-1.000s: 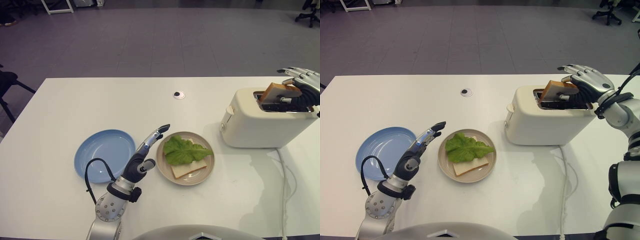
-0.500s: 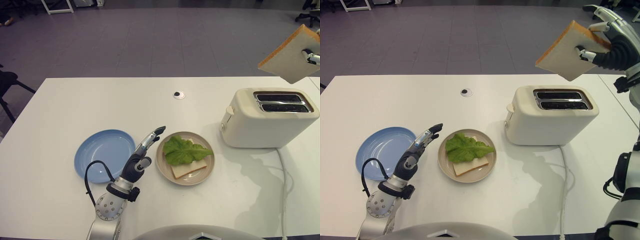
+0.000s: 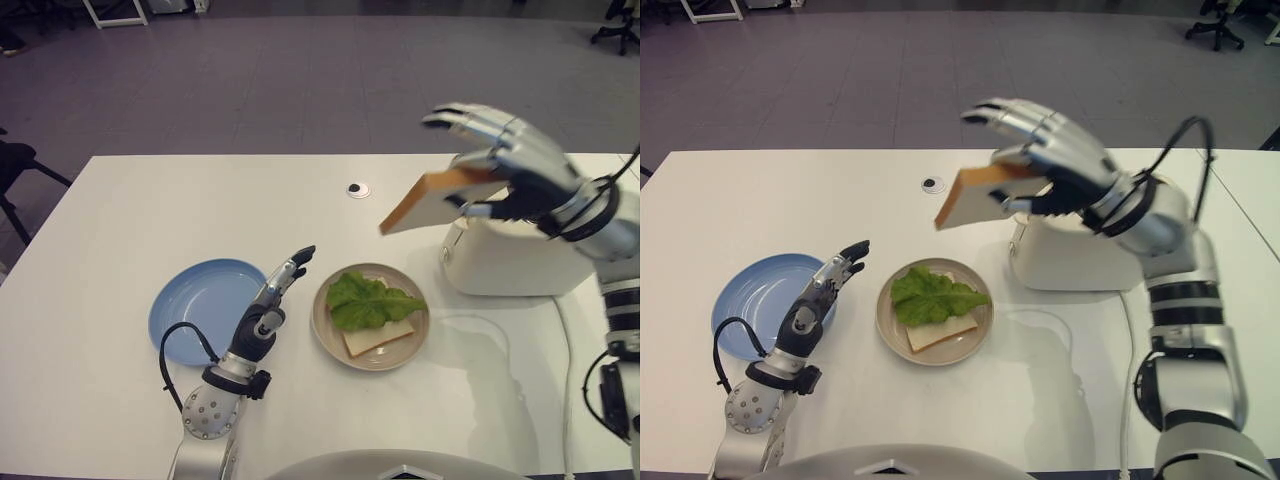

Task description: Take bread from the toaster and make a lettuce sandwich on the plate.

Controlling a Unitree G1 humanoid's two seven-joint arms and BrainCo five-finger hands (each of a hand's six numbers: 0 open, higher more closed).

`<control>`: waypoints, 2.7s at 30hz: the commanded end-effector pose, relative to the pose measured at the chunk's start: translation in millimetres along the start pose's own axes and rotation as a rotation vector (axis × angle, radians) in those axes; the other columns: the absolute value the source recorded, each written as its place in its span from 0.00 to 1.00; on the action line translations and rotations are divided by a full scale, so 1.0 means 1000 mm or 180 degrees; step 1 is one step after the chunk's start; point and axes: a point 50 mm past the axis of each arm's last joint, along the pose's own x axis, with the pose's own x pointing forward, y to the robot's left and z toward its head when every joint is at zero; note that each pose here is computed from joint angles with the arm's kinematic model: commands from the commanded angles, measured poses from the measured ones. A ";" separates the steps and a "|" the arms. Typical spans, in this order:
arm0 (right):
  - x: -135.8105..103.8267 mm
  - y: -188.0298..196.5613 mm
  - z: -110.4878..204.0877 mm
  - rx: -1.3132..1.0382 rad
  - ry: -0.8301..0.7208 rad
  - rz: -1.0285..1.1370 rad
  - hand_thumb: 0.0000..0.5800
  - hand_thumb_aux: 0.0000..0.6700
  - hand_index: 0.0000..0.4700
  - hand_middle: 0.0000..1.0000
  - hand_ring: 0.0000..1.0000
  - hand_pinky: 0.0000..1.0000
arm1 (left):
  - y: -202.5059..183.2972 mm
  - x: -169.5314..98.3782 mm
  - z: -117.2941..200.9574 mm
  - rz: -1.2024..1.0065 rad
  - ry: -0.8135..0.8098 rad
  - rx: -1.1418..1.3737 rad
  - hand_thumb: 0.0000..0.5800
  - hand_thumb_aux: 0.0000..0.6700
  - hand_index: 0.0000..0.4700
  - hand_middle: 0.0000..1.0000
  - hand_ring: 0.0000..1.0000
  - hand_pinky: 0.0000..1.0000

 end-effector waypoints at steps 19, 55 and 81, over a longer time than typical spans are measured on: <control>0.016 0.113 0.035 -0.0452 -0.0080 0.0306 1.00 1.00 1.00 0.00 0.00 0.00 | -0.015 -0.001 -0.006 -0.0187 0.0076 -0.0120 0.00 0.00 0.00 0.00 0.00 0.00; -0.039 0.115 0.076 0.1936 -0.0231 0.1935 0.00 0.00 0.00 0.00 0.00 0.00 | -0.016 -0.001 -0.007 -0.0321 0.0173 0.0131 0.00 0.00 0.00 0.00 0.00 0.00; -0.130 0.120 0.125 0.1919 0.0453 0.3477 1.00 1.00 1.00 1.00 1.00 1.00 | -0.047 -0.073 -0.006 -0.3143 0.1148 0.2105 1.00 1.00 1.00 1.00 1.00 1.00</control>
